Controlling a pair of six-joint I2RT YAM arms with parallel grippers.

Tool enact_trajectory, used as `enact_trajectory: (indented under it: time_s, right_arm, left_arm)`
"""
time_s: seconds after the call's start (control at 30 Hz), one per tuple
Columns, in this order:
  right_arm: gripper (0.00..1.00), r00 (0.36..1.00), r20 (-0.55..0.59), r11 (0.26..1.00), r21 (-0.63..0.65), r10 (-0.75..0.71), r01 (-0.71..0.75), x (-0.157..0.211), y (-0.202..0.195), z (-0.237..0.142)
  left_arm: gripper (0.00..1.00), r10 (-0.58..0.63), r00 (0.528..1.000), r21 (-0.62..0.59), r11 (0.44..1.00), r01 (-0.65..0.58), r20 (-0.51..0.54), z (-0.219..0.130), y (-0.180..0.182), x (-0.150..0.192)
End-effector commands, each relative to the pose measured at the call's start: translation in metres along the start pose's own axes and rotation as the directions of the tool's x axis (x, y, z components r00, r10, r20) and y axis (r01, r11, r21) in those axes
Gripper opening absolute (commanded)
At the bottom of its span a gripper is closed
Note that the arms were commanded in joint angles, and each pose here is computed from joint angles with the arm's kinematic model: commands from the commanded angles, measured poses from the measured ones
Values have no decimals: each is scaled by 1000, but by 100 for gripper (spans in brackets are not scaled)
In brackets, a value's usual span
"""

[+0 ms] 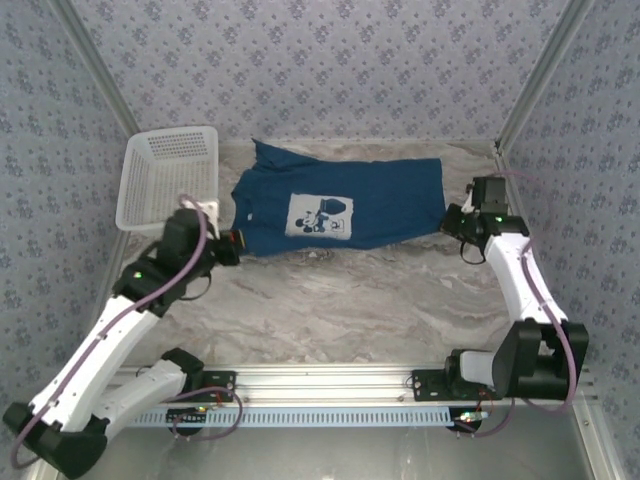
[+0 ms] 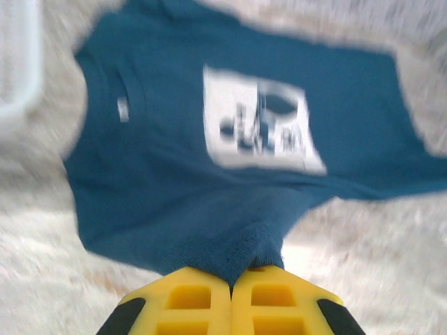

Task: Fold the inside-out t-shirt

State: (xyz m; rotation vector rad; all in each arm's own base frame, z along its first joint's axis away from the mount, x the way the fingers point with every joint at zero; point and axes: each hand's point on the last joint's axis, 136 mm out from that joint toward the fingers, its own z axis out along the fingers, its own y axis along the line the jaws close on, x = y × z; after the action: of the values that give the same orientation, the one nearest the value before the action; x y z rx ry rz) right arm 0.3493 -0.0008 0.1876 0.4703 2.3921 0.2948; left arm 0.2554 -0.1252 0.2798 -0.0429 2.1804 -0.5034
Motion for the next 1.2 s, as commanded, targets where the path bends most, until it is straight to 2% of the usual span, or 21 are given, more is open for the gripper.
enact_trajectory:
  time_s: [0.0, 0.07, 0.2, 0.5, 0.6, 0.67, 0.8, 0.93, 1.03, 1.17]
  right_arm:
    - [0, 992, 121, 995, -98, 27, -15, -41, 26, -54]
    - [0, 973, 229, 994, -111, 31, -5, -71, 38, -93]
    - [0, 931, 365, 984, -173, 28, 38, -96, 63, -160]
    - [0, 794, 608, 974, -178, -6, 144, -107, 79, -311]
    - [0, 759, 651, 970, -176, -11, 165, -106, 82, -343]
    - [0, 746, 666, 970, -175, -12, 171, -107, 84, -354]
    - [0, 723, 690, 975, -146, -19, 165, -116, 81, -362]
    - [0, 741, 670, 983, -108, -37, 147, -133, 79, -337]
    - [0, 782, 621, 989, -75, -51, 124, -149, 76, -290]
    - [0, 855, 513, 996, -5, -76, 91, -165, 65, -191]
  left_arm:
    - [0, 17, 977, -13, 1000, -15, 210, -46, -5, -66]
    - [0, 31, 952, -44, 999, -18, 304, -71, -5, -96]
    - [0, 43, 892, -46, 999, -25, 450, -124, -16, -143]
    - [0, 141, 725, -129, 989, -72, 674, -261, -20, -202]
    - [0, 174, 670, -156, 984, -87, 722, -299, -24, -218]
    - [0, 202, 651, -186, 978, -94, 732, -310, -27, -230]
    - [0, 276, 657, -267, 957, -117, 702, -292, -34, -257]
    - [0, 364, 675, -370, 918, -143, 642, -246, -40, -285]
    - [0, 409, 712, -432, 887, -164, 571, -192, -37, -305]
    - [0, 335, 836, -413, 899, -146, 435, -75, 2, -315]
